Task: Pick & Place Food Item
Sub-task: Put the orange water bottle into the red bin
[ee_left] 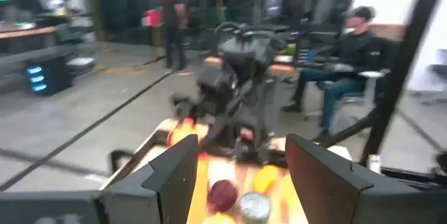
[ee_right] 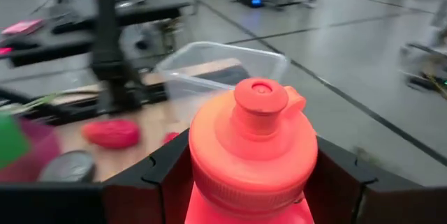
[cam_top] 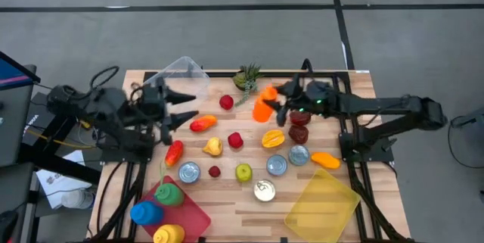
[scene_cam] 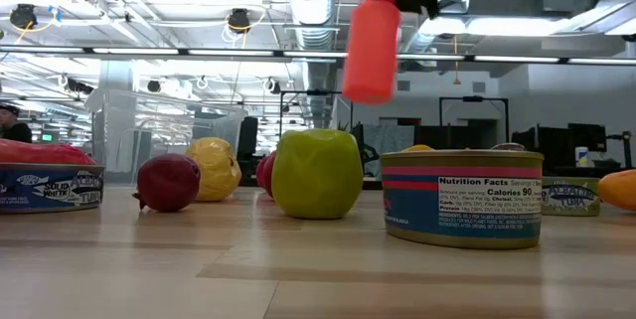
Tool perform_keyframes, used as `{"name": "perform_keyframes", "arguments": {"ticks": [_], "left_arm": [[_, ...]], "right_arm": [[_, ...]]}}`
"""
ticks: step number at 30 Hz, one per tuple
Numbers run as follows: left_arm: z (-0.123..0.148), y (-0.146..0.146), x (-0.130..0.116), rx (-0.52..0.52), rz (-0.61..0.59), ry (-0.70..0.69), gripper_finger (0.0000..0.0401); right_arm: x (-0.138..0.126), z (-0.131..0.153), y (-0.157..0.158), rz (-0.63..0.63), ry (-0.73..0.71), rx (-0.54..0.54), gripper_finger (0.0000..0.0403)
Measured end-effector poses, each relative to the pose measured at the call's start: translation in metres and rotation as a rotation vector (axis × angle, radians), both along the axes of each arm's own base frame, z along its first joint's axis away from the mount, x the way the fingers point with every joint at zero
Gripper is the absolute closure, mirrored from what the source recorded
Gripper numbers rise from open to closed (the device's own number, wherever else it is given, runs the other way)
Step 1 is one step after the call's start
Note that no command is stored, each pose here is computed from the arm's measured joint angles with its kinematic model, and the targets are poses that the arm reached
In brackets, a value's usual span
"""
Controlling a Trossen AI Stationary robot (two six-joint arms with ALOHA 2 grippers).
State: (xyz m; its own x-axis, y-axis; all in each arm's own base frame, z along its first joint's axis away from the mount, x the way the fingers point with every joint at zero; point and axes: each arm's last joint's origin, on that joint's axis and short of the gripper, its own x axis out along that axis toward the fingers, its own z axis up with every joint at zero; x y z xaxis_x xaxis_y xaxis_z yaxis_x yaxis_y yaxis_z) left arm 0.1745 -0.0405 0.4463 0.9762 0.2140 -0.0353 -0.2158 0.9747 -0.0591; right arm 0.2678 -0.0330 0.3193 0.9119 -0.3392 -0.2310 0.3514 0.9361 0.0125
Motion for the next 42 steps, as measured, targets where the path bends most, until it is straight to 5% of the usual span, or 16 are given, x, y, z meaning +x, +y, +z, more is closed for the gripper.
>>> {"name": "perform_keyframes", "arguments": {"ticks": [12, 31, 42], "left_arm": [[-0.04, 0.02, 0.078, 0.076, -0.299, 0.195, 0.0193], [-0.077, 0.02, 0.096, 0.077, -0.332, 0.251, 0.0193], [-0.07, 0.023, 0.095, 0.08, -0.316, 0.172, 0.0193]], "right_arm": [[0.078, 0.008, 0.045, 0.217, 0.063, -0.064, 0.0191], [0.105, 0.006, 0.065, 0.305, 0.088, -0.102, 0.0191], [0.105, 0.006, 0.065, 0.322, 0.1, -0.105, 0.0191]]}}
